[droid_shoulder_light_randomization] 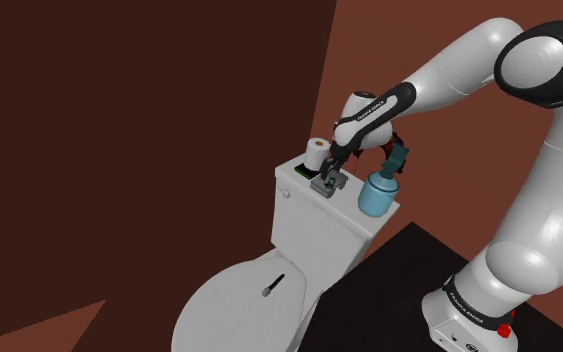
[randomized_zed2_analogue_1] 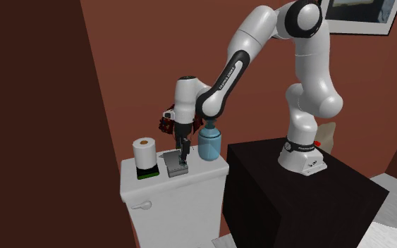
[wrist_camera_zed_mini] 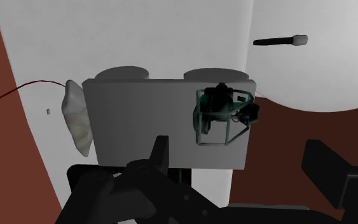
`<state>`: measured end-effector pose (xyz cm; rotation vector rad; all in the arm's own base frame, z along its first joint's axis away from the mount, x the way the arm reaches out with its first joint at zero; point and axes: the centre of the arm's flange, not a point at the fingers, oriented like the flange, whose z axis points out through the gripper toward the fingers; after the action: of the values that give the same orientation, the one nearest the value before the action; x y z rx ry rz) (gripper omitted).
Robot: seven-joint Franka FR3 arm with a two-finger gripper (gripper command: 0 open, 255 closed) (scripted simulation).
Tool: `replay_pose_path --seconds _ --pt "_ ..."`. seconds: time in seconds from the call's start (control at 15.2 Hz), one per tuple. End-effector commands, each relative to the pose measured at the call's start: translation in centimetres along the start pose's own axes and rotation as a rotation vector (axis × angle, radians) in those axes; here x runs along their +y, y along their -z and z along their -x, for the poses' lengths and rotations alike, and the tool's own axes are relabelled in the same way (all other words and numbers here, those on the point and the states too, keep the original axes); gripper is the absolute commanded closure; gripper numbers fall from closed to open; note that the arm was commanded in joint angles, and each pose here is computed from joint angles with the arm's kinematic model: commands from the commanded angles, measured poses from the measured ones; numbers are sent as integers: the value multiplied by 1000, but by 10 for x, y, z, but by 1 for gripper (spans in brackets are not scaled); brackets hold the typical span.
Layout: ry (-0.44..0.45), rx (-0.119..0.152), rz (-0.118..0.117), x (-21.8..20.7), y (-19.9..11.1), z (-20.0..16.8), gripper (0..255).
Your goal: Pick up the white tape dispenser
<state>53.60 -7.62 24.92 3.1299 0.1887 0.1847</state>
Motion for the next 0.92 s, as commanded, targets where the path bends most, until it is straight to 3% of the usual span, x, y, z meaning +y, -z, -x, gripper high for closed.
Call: replay_pose_path --seconds 0.0,0.4,0.46,0.86 --pt "0 1 1 1 -11 1 0" --pt "0 1 1 1 -29 3 0" --pt "0 1 1 1 -30 3 255" --pt "0 1 1 1 -30 3 255"
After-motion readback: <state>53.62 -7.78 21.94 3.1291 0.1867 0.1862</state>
